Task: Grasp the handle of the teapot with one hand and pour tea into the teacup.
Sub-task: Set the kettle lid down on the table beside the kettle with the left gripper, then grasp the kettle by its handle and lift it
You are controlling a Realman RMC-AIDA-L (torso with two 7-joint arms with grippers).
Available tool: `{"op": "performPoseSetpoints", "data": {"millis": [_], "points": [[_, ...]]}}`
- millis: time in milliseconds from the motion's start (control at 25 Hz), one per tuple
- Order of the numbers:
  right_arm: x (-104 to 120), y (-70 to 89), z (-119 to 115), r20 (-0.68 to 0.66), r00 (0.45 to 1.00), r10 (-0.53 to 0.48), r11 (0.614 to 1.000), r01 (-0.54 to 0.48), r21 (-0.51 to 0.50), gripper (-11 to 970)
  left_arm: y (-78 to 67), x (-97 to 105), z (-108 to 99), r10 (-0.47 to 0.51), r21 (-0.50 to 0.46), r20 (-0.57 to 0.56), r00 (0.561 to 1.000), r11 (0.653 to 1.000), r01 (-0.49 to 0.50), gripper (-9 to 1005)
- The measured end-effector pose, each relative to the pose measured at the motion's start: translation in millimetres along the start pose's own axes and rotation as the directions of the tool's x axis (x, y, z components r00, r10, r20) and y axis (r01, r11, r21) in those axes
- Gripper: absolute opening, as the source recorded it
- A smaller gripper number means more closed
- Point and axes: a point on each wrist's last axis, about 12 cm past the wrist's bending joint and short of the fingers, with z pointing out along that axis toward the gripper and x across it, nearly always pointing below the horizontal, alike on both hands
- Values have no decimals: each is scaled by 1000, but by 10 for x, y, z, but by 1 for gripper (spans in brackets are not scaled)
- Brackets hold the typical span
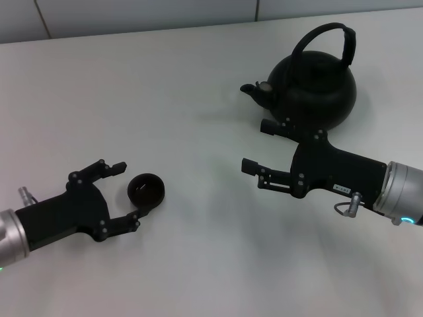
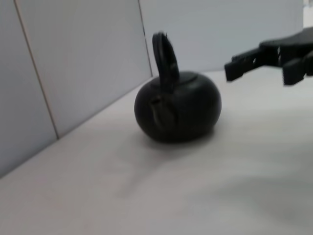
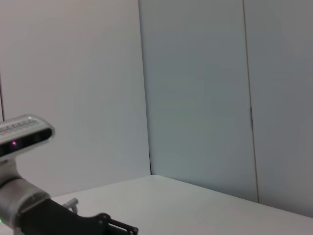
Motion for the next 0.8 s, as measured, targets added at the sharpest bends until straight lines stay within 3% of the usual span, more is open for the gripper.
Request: {"op": "performPoseSetpoints", "data": {"millis": [440,800], "points": [[-4,-22,-29,4,1000,-1,1000,0,18,824,-57,-183,-318,44,79,142,989,995,-55,823],[36,-23,-67,-15,1000,5,999,-5,41,824,90,-298,-644,15,178,115,993,983,-35,798]]}}
